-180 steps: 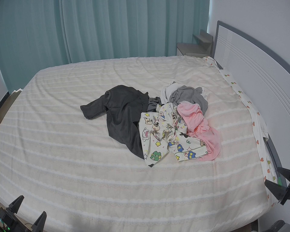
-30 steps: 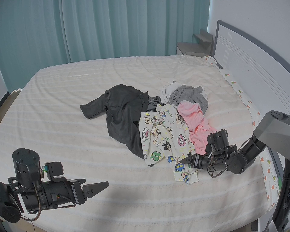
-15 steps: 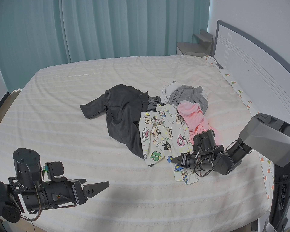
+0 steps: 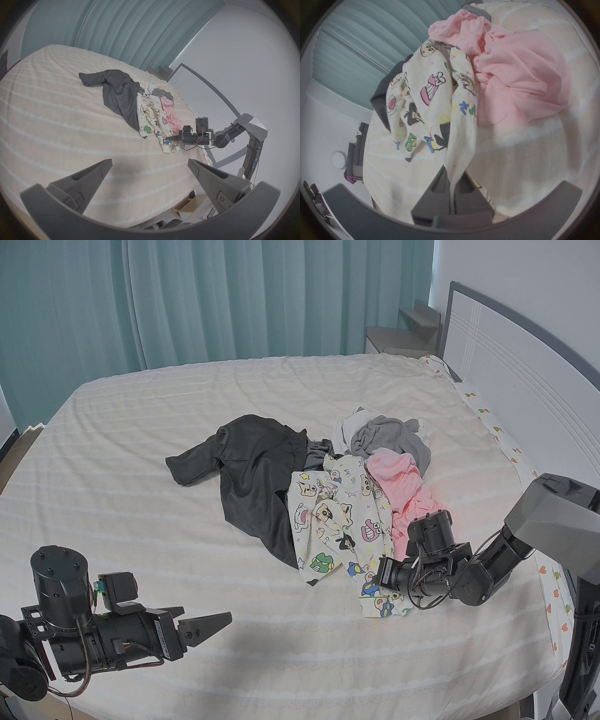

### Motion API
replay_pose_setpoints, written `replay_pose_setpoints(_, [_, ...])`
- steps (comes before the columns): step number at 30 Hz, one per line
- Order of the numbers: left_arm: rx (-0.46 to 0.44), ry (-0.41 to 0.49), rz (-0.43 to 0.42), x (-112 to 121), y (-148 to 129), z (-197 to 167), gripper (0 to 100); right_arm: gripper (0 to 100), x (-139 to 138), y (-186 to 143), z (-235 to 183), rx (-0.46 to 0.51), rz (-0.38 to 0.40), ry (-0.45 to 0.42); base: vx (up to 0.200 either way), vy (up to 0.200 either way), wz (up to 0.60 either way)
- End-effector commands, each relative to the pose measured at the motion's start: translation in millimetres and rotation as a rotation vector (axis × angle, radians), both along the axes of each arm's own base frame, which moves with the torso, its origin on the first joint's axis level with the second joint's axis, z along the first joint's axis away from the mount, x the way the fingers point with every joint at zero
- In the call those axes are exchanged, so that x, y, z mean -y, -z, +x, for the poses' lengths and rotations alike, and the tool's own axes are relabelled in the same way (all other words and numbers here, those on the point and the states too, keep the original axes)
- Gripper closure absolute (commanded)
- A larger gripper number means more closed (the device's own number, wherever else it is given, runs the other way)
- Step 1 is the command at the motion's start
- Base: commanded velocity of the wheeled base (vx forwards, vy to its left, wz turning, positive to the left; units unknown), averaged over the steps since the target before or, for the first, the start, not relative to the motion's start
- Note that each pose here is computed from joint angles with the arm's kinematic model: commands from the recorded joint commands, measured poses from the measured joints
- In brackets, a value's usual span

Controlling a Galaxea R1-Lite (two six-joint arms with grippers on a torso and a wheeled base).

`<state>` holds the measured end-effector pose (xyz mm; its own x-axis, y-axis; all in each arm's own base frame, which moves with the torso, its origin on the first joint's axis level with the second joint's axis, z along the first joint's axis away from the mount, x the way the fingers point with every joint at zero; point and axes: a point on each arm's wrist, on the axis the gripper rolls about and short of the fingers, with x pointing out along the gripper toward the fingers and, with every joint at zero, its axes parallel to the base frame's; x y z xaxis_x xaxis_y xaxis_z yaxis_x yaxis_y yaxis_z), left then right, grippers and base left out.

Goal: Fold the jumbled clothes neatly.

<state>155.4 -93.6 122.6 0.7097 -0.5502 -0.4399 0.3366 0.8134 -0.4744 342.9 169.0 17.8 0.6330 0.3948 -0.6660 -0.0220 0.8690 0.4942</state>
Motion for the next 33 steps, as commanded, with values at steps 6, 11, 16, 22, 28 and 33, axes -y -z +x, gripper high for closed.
replay_pose_setpoints(6, [0.011, 0.012, 0.015, 15, 7, 9, 0, 100, 12, -66, -30, 0.136, 0.208, -0.05, 0.0, 0.0, 0.0])
replay_pose_setpoints(11, [0.024, -0.013, 0.05, 34, 24, 23, 0, 100, 18, -110, -51, 0.243, 0.336, -0.099, 0.0, 0.0, 0.0])
replay_pose_setpoints(16, [0.061, 0.005, 0.041, 56, 28, 46, 0, 100, 12, -138, -75, 0.282, 0.418, -0.175, 0.0, 0.0, 0.0])
replay_pose_setpoints(22, [0.12, 0.076, 0.123, 83, 38, 70, 0, 100, 3, -167, -88, 0.367, 0.485, -0.232, 0.0, 0.0, 0.0])
replay_pose_setpoints(28, [0.153, 0.081, 0.106, 101, 38, 89, 0, 100, -9, -202, -77, 0.47, 0.54, -0.253, 0.0, 0.0, 0.0])
replay_pose_setpoints(33, [0.192, 0.026, 0.114, 115, 38, 103, 0, 100, -20, -233, -77, 0.497, 0.563, -0.28, 0.0, 0.0, 0.0])
